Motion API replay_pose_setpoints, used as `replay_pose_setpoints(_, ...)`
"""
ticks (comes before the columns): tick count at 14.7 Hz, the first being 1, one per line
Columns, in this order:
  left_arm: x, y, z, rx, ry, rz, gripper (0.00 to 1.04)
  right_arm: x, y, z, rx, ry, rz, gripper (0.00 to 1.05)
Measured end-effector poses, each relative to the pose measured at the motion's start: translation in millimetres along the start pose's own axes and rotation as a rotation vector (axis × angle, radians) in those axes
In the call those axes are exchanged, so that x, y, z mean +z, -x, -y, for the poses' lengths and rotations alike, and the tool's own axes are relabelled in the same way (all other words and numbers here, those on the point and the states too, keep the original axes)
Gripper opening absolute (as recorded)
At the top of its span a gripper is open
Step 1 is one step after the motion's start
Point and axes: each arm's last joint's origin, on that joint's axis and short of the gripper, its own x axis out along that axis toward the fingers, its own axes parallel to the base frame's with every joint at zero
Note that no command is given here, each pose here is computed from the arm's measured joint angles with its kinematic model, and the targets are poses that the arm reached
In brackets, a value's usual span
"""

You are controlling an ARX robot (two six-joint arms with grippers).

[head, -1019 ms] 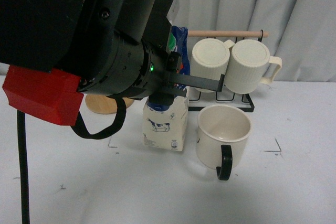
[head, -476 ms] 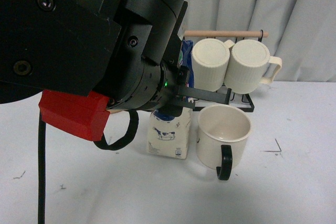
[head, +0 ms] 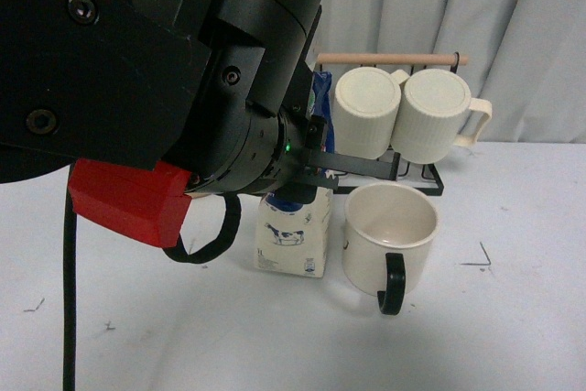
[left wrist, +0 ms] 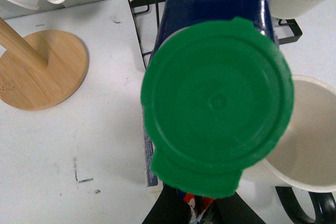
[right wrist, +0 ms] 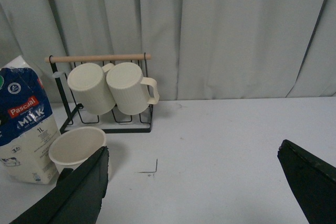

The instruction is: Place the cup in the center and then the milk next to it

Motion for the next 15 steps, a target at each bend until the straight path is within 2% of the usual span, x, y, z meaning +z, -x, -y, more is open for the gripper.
replay_pose_setpoints(4,-4,-1,3,-0.003,0.023,-0.021,0.04,0,0,0,0.0,0.0,0.0,0.98)
replay_pose_setpoints(6,-4,-1,4,-0.01,0.044,-0.02,0.22,0,0,0,0.0,0.0,0.0,0.98)
replay_pose_setpoints(9,1,0,3,-0.059,0.121,-0.048,0.68,0,0,0,0.0,0.0,0.0,0.98)
replay_pose_setpoints(11,17,17,-6,-0.093,0.181,0.013,0.96,0,0,0,0.0,0.0,0.0,0.98)
replay_pose_setpoints(13,36,45,-20,-0.119,0.221,0.095,0.98,0,0,0,0.0,0.0,0.0,0.98)
replay_pose_setpoints(15,41,68,-31,-0.123,0.24,0.172,0.98,0,0,0,0.0,0.0,0.0,0.98)
